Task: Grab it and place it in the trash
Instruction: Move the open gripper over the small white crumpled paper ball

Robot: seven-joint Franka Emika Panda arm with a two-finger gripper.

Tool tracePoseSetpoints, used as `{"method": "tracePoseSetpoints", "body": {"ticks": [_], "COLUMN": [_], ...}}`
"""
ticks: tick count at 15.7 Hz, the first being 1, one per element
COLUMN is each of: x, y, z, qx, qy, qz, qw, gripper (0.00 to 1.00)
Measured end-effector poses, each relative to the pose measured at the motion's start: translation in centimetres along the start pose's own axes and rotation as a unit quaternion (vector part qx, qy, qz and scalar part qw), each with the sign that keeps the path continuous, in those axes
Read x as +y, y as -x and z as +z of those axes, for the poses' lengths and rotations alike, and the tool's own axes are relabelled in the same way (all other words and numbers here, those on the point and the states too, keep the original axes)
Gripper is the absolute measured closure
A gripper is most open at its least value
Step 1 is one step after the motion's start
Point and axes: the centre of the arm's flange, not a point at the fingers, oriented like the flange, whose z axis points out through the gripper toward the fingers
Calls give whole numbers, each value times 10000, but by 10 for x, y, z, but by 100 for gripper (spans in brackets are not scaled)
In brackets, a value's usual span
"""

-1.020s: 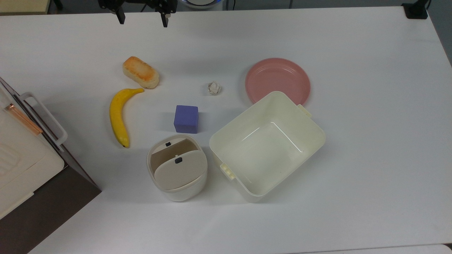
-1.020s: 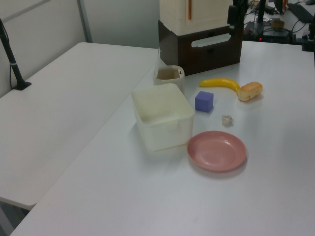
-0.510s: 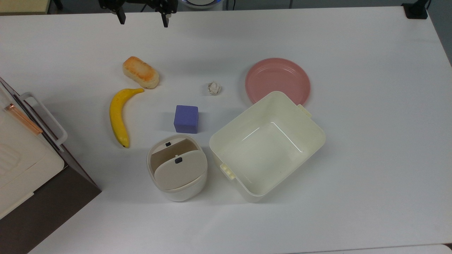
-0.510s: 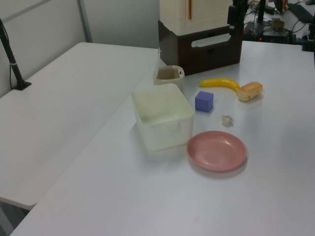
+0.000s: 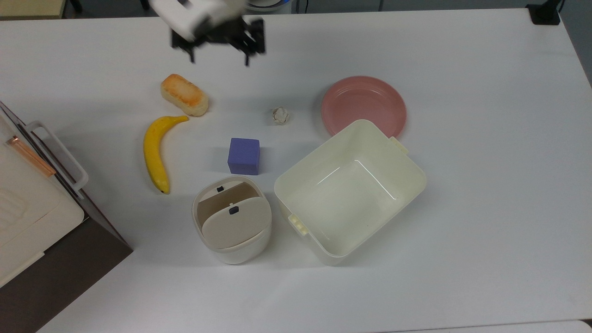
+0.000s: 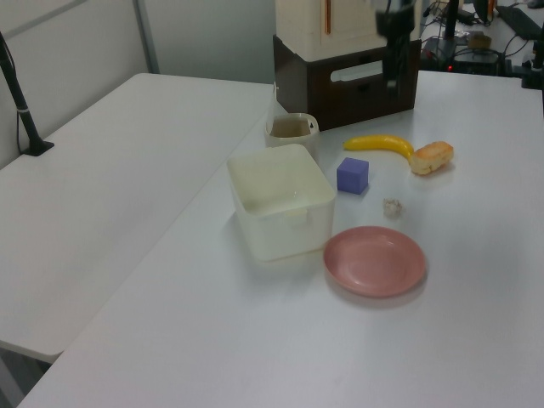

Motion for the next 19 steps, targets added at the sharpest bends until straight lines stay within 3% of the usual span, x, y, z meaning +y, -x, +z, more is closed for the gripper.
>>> {"method": "tracePoseSetpoints", "body": {"ticks": [5, 10, 19], "x": [-65, -90, -108], "y": [-44, -39, 17], "z": [63, 96, 132], "qx": [-88, -60, 81], "qy": [804, 1323, 1357], "qz": [44, -286, -692], "qw": [9967, 9908, 9883], "gripper": [0, 0, 0]}}
